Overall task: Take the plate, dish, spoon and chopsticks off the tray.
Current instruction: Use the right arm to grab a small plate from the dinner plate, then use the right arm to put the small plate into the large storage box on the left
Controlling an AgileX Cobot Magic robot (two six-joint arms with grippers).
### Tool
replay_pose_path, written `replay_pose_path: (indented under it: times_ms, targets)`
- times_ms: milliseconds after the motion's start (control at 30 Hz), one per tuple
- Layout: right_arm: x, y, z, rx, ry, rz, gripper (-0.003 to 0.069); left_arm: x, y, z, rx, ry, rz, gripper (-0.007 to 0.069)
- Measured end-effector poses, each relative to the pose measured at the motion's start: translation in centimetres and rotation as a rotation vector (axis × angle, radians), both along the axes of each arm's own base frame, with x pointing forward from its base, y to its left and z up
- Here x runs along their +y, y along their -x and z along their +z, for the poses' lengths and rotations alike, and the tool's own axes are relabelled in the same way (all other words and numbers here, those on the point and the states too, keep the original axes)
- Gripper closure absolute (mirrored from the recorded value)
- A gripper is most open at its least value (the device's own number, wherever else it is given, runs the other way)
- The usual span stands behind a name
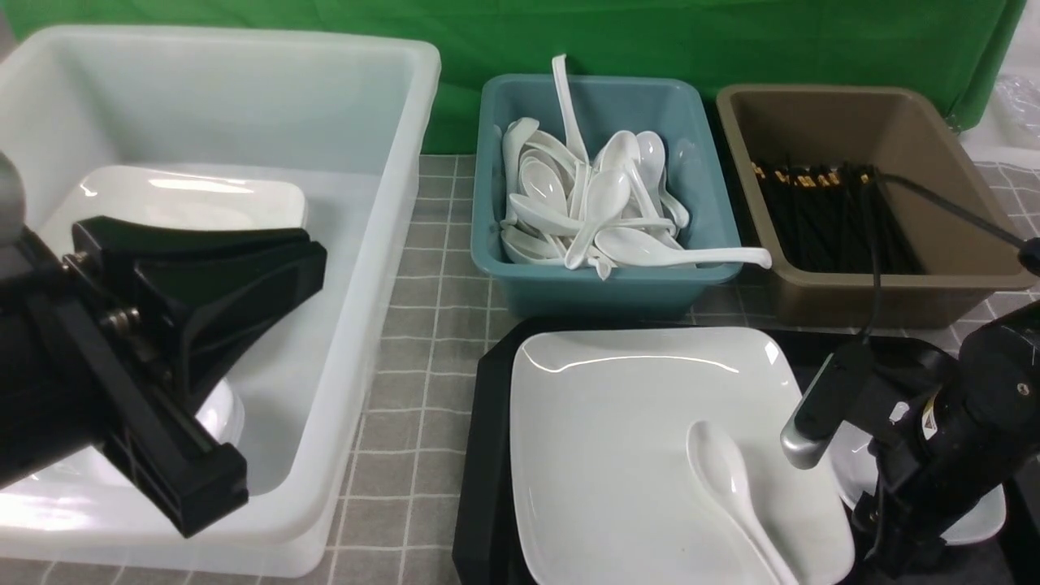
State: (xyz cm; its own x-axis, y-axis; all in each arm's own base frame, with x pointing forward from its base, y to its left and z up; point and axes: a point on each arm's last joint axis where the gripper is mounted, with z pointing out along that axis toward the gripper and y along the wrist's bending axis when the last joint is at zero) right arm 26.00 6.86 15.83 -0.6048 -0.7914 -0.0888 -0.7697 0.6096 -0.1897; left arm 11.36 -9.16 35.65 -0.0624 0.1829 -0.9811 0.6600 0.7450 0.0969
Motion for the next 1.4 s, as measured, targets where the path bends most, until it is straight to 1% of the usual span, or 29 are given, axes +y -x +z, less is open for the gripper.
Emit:
replay_pose_path:
  times_ms: [33,100,167,233,267,367,400,433,467,533,633,667,700,767,833,900,933,967,1000,1033,1067,1133,1167,1200,1233,1300,1333,1367,1400]
  targets:
    - [0.0,0.0,0.0,0.0,0.0,0.0,0.0155,0.0,0.0,0.0,0.001,-0.001,0.0,0.0605]
    - [0.0,0.0,0.0,0.0,0.0,0.0,0.0239,0.0,0.0,0.0,0.002,-0.001,-0.001,0.0605]
    - [0.0,-0.1,0.0,-0.003,-0.001,0.001,0.03,0.0,0.0,0.0,0.002,-0.001,-0.001,0.0605]
    - [0.0,-0.1,0.1,-0.01,0.001,0.007,0.0396,0.0,0.0,0.0,0.002,-0.001,-0.001,0.0605]
    - [0.0,-0.1,0.3,-0.02,0.002,0.009,0.0412,0.0,0.0,0.0,0.002,-0.002,-0.001,0.0605]
    - [0.1,0.1,1.6,-0.055,-0.001,0.018,0.0491,0.0,0.0,0.0,0.004,-0.003,-0.002,0.0605]
    - [0.1,0.2,1.9,-0.062,-0.002,0.019,0.0497,0.0,0.0,0.0,0.004,-0.003,-0.002,0.0605]
    - [0.2,0.4,2.8,-0.074,0.0,0.016,0.0545,0.0,0.0,-0.1,0.005,-0.004,-0.002,0.0605]
    - [0.4,0.7,3.9,-0.089,-0.004,0.003,0.0577,0.0,0.0,-0.1,0.004,-0.005,-0.002,0.0605]
    - [0.9,1.3,5.9,-0.1,-0.024,-0.043,0.0599,0.0,0.0,-0.1,-0.003,-0.014,-0.001,0.0605]
    - [2.3,2.4,10.4,-0.163,-0.1,-0.13,0.0599,0.0,0.0,-0.1,-0.001,-0.045,-0.006,0.0605]
    - [3.3,2.8,12.6,-0.204,-0.154,-0.143,0.0599,0.1,0.1,0.0,0.003,-0.067,-0.007,0.0605]
    - [3.5,2.9,13.0,-0.206,-0.169,-0.145,0.0599,0.2,0.2,0.1,0.005,-0.073,-0.007,0.0605]
    - [6.6,3.9,17.6,-0.286,-0.316,-0.081,0.0599,0.8,0.7,0.7,0.04,-0.118,0.007,0.0605]
    - [9.1,4.7,20.0,-0.32,-0.396,0.006,0.0599,1.7,1.2,1.7,0.049,-0.132,0.049,0.0605]
    - [12.9,5.5,23.2,-0.38,-0.493,0.13,0.0599,3.6,2.5,2.9,0.062,-0.148,0.143,0.0605]
    - [15.0,6.1,24.7,-0.407,-0.535,0.214,0.0599,5.0,3.4,3.3,0.06,-0.145,0.208,0.0605]
    - [16.6,6.3,24.9,-0.411,-0.544,0.269,0.0599,5.8,3.8,3.5,0.056,-0.139,0.251,0.0605]
    - [19.3,6.6,26.0,-0.434,-0.575,0.347,0.0599,7.5,5.0,3.7,0.05,-0.128,0.33,0.0605]
    - [19.8,6.6,26.2,-0.437,-0.581,0.37,0.0599,7.9,5.4,3.7,0.052,-0.126,0.344,0.0605]
    - [21.4,6.7,26.3,-0.44,-0.59,0.416,0.0599,8.6,5.9,3.7,0.051,-0.121,0.381,0.0605]
    - [26.9,6.6,25.3,-0.423,-0.598,0.549,0.0599,11.4,8.4,3.3,0.046,-0.069,0.476,0.0605]
    - [28.9,6.8,25.1,-0.425,-0.607,0.602,0.0599,12.1,9.2,3.2,0.039,-0.043,0.489,0.0605]
    - [29.6,6.7,24.5,-0.413,-0.601,0.618,0.0599,12.2,9.4,3.2,0.038,-0.037,0.491,0.0605]
    - [31.0,6.7,24.3,-0.411,-0.613,0.646,0.0599,12.8,10.1,3.0,0.03,-0.012,0.497,0.0605]
    - [34.1,6.5,22.5,-0.384,-0.612,0.701,0.0599,13.5,11.2,2.8,0.018,0.033,0.496,0.0605]
    - [34.9,6.3,21.9,-0.377,-0.608,0.714,0.0599,13.7,11.5,2.8,0.012,0.045,0.493,0.0605]
    - [37.1,5.8,20.1,-0.361,-0.596,0.739,0.0599,14.0,12.1,2.7,0.005,0.074,0.481,0.0605]
    - [38.0,5.3,19.0,-0.358,-0.587,0.753,0.0601,14.0,12.2,2.6,0.009,0.083,0.473,0.0605]
